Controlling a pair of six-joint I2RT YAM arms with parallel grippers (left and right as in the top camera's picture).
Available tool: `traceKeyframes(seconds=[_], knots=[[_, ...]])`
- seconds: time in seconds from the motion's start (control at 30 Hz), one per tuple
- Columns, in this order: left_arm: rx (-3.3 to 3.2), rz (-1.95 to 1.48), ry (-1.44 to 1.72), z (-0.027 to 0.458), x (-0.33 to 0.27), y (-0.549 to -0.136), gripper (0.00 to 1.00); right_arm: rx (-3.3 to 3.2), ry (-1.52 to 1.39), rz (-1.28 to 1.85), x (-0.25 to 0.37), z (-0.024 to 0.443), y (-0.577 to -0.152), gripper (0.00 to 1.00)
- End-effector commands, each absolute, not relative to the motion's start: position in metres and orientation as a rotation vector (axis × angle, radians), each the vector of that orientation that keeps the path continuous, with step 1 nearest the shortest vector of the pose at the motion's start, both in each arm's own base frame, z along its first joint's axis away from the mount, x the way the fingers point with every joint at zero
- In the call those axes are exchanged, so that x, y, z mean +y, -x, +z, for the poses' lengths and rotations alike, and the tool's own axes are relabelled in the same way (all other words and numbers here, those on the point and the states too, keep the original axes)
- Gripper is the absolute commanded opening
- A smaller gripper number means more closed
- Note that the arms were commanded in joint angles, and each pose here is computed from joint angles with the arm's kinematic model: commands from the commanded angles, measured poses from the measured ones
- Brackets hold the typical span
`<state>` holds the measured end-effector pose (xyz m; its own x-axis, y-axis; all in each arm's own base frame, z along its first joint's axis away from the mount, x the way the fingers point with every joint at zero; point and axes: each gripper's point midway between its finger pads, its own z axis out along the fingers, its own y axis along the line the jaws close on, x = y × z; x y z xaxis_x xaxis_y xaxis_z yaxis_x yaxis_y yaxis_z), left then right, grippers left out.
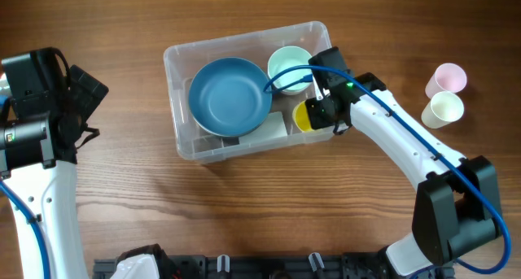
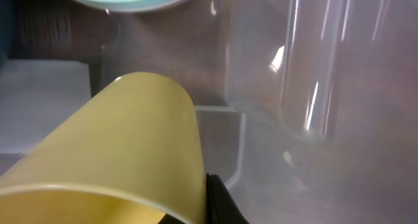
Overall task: Pack container
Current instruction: 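Lower the yellow cup into the container's front right corner and release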
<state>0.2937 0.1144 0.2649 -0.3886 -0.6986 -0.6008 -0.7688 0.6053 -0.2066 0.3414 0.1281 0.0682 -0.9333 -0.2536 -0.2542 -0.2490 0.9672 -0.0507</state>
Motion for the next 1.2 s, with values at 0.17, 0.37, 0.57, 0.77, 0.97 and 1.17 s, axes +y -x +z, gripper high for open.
traceKeyframes(seconds=[0.17,0.37,0.57,0.77,0.97,1.17], knots=[[2.146,0.134,1.155,0.272,0.117,-0.294,1.00,2.909,0.405,-0.025,0.131,0.074,-0.320,0.04],[2.146,0.134,1.155,0.272,0.117,-0.294,1.00,2.862,0.470,0.042,0.158,0.090,-0.309,0.04],[2.146,0.134,1.155,0.272,0.117,-0.294,1.00,2.820,0.421,0.038,0.164,0.103,-0.311,0.04],[2.146,0.134,1.155,0.272,0.117,-0.294,1.00,2.832,0.412,-0.022,0.156,0.103,-0.309,0.04],[2.146,0.134,1.155,0.272,0.117,-0.294,1.00,2.890,0.402,-0.051,0.150,0.116,-0.298,0.04],[2.146,0.134,1.155,0.272,0.117,-0.294,1.00,2.886,0.398,-0.042,0.151,0.137,-0.300,0.04]])
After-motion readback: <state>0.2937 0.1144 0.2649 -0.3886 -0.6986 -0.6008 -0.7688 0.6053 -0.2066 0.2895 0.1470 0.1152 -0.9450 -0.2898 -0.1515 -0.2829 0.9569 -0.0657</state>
